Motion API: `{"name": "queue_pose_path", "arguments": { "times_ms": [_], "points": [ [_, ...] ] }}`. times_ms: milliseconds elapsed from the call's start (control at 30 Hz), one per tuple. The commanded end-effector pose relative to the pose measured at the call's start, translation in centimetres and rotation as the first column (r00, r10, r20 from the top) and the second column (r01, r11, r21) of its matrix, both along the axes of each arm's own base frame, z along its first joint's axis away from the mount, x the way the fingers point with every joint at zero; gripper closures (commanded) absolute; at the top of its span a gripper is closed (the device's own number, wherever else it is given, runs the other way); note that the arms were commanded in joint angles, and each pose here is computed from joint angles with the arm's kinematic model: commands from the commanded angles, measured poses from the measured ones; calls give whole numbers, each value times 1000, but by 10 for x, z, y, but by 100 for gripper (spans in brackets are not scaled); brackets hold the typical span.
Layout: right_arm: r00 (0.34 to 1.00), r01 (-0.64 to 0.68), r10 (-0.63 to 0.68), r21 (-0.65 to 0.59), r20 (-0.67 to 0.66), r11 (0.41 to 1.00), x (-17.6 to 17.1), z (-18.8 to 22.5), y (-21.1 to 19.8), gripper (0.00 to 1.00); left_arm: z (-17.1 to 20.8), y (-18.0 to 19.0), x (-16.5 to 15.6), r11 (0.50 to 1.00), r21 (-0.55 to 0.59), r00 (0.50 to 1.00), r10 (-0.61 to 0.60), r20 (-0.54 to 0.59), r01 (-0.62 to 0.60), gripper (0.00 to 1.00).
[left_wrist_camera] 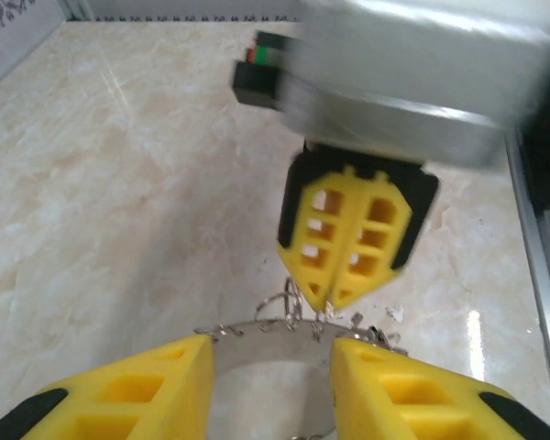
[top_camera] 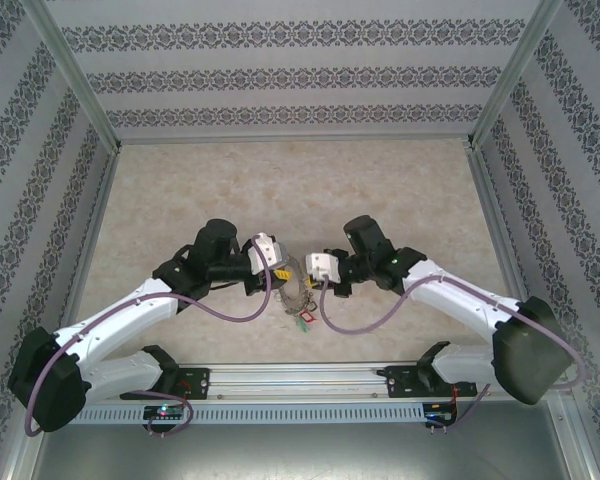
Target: Put the keys on the keyring
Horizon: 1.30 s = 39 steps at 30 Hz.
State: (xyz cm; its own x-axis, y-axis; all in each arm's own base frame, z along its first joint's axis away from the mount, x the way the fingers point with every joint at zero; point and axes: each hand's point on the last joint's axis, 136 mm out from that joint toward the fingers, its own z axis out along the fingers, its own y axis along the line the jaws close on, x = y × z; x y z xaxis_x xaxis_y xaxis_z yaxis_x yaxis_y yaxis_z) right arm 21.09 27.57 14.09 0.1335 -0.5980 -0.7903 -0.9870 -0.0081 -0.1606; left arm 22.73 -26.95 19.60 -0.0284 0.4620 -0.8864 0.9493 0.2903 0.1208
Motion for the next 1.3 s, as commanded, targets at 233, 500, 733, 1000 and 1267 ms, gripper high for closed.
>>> {"name": "queue_pose_path", "arguments": {
  "times_ms": [233,500,733,1000,1267],
  "points": [
    [383,500,-414,-191,-826,845,108,6,14,100,15,10,21,990,-63,990,133,52,-130,63],
    [326,580,-369,-124,-870,805,117,56,19,100,23,17,19,983,-89,984,167,68,-161,64],
    [918,297,-308,80,251,951,60,31,6,100,33,30,26,959,-148,954,262,142,-242,64],
    [884,163,-212,151,417,975,41,59,5,100,40,28,19,966,-164,960,227,163,-200,63],
    [912,113,-173,179,371,977,29,63,7,100,39,19,10,981,-151,981,145,132,-125,55]
  ]
}}
